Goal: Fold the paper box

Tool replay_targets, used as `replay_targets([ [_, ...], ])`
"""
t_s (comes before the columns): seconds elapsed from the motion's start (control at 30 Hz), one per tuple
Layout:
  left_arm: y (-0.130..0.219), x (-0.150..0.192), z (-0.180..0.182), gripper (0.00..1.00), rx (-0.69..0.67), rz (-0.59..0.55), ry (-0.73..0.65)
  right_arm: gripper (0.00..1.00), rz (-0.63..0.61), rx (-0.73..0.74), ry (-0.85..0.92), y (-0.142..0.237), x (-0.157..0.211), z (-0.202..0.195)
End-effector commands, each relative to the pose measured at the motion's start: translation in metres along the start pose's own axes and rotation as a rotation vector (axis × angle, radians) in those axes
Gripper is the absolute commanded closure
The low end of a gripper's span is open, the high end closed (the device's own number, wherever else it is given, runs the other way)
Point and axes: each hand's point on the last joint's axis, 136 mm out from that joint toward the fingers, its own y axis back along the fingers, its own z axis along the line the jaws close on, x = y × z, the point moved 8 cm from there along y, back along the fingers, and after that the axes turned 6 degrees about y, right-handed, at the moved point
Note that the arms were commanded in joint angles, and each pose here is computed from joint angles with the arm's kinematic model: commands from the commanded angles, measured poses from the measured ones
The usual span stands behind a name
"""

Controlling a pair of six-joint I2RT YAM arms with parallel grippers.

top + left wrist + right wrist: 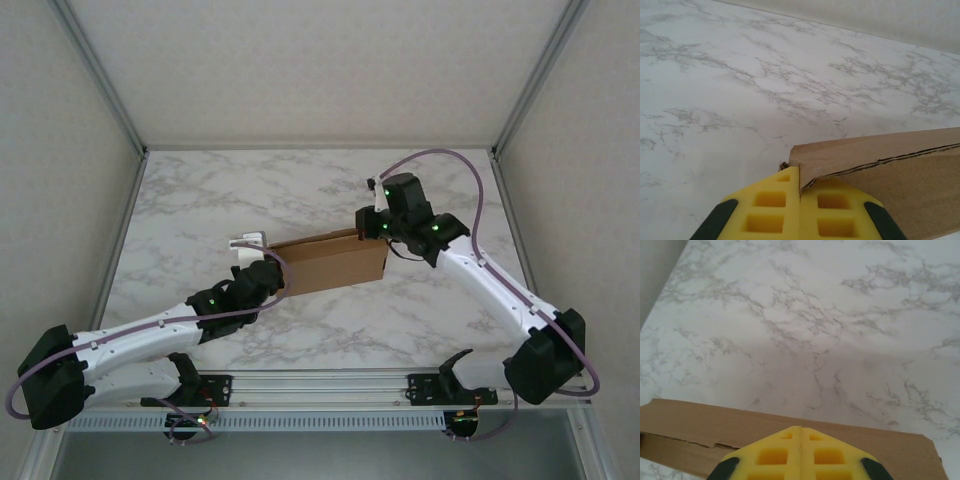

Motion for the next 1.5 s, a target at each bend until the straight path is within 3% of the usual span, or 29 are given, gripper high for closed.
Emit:
replay_targets([
  [0.0,0.0,0.053,0.025,0.99,-0.064,0.253,-0.218,1.0,0.025,0.003,-0.021,-0.003,-0.003,0.0],
  [0.23,0.003,0.049,0.023,0.94,-0.044,0.235,-0.219,0.99,0.092,-0.001,-0.052,-0.016,0.023,-0.006],
  [0.47,0.012,0.038,0.015,0.68,0.038,0.199,-0.202,0.99,0.121,-0.004,-0.064,-0.018,0.044,-0.007],
  [0.73,0.032,0.016,0.005,0.47,0.203,0.161,-0.165,0.96,0.098,0.003,-0.072,-0.016,0.039,-0.007],
  [0.97,0.058,-0.009,-0.019,0.47,0.409,0.227,-0.183,0.94,0.091,0.019,-0.074,-0.017,0.032,-0.007],
  [1.1,0.066,-0.026,-0.02,0.48,0.396,0.199,-0.141,0.94,0.089,0.017,-0.079,-0.018,0.032,-0.006],
  [1.27,0.081,-0.042,-0.028,0.47,0.501,0.196,-0.084,0.94,0.092,0.016,-0.076,-0.019,0.032,-0.005],
  [1.47,0.075,-0.043,-0.018,0.46,0.415,0.172,-0.112,0.94,0.1,0.007,-0.059,-0.022,0.032,0.0],
])
